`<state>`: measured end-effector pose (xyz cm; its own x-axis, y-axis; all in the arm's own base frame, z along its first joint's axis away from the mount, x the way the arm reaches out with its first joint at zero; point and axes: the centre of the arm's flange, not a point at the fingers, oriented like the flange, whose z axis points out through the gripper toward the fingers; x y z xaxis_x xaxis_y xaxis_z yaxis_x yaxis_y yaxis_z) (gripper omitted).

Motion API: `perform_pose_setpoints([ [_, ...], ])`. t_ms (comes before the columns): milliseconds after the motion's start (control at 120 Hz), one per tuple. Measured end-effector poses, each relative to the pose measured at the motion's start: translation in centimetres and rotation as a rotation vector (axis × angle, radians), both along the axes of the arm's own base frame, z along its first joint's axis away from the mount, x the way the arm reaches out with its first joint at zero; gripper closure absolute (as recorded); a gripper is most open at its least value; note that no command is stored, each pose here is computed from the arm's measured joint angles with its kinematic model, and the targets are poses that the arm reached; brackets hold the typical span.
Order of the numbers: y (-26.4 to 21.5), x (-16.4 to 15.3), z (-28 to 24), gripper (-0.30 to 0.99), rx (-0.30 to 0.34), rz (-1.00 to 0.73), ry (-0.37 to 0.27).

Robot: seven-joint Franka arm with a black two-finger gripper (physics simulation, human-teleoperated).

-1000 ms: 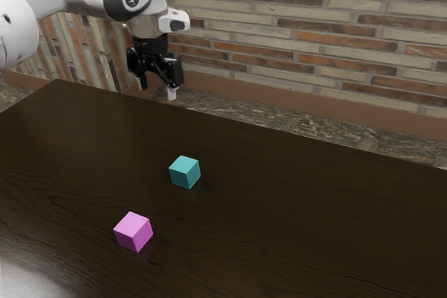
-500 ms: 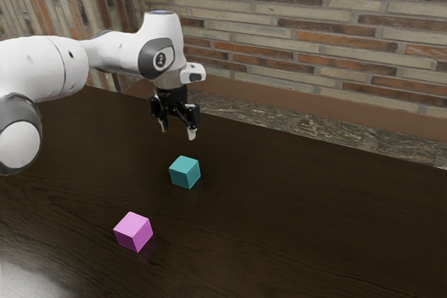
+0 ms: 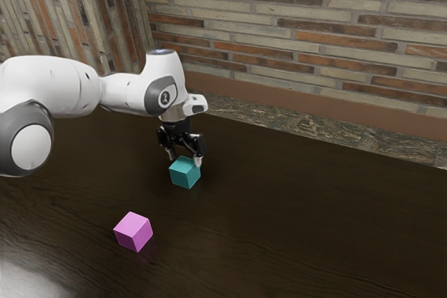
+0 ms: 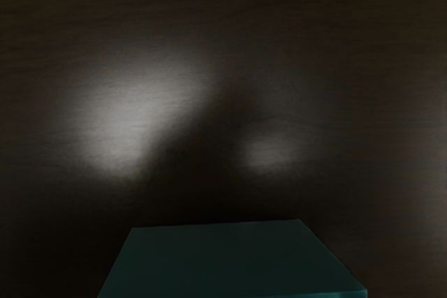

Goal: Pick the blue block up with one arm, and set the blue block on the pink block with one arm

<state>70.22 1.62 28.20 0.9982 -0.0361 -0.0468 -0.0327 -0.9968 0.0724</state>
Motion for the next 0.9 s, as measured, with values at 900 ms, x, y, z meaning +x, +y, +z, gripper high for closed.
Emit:
perform_pose_setpoints([
  [900,0.3,-0.8,-1.3,0.36,0.013,-0.019,-0.060],
])
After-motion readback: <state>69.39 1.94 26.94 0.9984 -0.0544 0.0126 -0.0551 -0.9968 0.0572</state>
